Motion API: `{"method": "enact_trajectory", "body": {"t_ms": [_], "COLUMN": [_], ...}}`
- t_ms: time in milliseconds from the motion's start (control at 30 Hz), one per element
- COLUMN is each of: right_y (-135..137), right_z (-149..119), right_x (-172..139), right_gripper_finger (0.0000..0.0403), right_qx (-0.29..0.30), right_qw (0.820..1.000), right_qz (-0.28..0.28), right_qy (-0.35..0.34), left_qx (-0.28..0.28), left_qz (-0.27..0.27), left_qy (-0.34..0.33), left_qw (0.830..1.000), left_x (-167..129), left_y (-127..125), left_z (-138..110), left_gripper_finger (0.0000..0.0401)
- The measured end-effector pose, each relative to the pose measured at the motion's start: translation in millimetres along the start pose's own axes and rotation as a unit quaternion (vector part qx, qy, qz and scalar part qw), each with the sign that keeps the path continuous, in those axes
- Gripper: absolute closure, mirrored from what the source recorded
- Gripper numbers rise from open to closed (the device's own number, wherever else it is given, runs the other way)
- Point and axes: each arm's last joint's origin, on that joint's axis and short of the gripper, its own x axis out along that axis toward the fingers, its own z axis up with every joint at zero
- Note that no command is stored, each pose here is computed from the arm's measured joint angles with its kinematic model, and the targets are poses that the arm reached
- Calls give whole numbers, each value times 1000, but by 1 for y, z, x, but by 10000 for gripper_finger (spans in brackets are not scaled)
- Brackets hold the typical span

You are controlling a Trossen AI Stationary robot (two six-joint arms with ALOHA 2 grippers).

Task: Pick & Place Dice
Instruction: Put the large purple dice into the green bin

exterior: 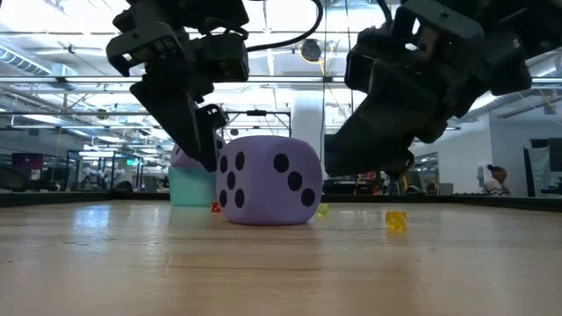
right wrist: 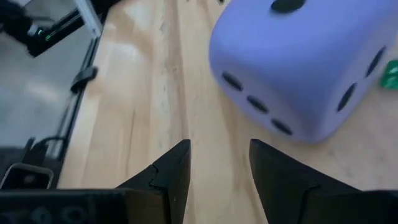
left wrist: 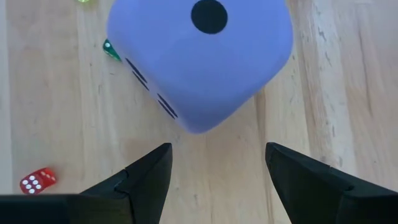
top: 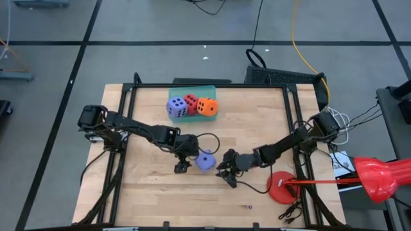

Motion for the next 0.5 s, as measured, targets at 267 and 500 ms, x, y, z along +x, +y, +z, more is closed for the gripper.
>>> {"method": "enact_trajectory", "body": {"t_ms": [267,500], "right_y": [-11,-21], "right_z": [-2,2], "right_x": [0,0], "right_gripper_finger": [250,250], "right_qx": [0,-12], "right_qw": [999,997], "right_qz": [-17,-65], "right_qy": [41,25], "left_qx": [-9,-12], "left_qz": [0,0], "left_qy": [2,2], "left_qw": [1000,1000], "left_x": [0,0], "left_y": [0,0], "left_z": [0,0], "left_gripper_finger": [134,134]}}
